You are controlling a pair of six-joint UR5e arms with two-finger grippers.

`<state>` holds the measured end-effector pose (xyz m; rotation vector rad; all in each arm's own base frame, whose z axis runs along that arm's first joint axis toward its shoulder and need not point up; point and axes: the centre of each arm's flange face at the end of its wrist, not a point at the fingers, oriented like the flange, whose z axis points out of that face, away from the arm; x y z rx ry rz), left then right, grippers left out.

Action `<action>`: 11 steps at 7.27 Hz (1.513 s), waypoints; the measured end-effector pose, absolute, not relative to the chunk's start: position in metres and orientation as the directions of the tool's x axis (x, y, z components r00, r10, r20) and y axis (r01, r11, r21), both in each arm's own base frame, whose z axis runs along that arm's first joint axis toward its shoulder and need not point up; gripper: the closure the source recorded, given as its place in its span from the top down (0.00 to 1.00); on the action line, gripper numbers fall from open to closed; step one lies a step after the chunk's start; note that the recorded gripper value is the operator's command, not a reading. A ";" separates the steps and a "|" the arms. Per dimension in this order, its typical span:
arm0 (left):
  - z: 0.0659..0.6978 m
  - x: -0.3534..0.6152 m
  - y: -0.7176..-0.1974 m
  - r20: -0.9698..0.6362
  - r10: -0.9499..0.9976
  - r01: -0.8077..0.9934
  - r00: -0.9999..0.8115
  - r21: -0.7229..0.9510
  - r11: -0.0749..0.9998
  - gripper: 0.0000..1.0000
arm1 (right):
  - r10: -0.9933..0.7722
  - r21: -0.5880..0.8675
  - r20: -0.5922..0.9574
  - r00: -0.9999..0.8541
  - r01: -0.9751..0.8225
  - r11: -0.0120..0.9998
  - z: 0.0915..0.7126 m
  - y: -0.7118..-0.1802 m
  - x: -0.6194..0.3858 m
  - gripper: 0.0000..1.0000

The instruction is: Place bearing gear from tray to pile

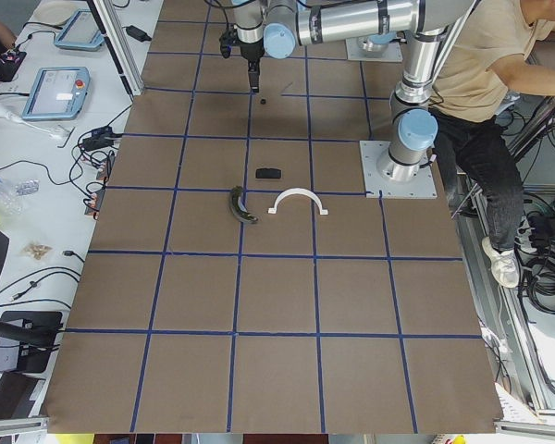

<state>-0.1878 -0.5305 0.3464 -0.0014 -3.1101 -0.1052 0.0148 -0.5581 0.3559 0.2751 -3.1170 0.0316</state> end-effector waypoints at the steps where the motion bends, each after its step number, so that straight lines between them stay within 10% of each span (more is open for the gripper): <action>1: 0.316 -0.203 -0.534 0.027 0.009 0.011 -1.000 0.068 0.998 1.00 | -0.214 -0.006 0.011 -0.977 -0.214 0.977 0.368 -0.547 -0.038 1.00; 6: 0.199 -0.292 -0.538 0.013 -0.002 -0.001 -1.000 0.063 0.998 1.00 | -0.277 0.022 0.075 -0.958 -0.276 0.961 0.343 -0.454 -0.344 1.00; 11: 0.178 -0.321 -0.522 0.017 0.033 0.034 -0.999 0.052 0.998 1.00 | -0.282 -0.007 0.082 -0.956 -0.283 0.959 0.229 -0.463 -0.423 0.85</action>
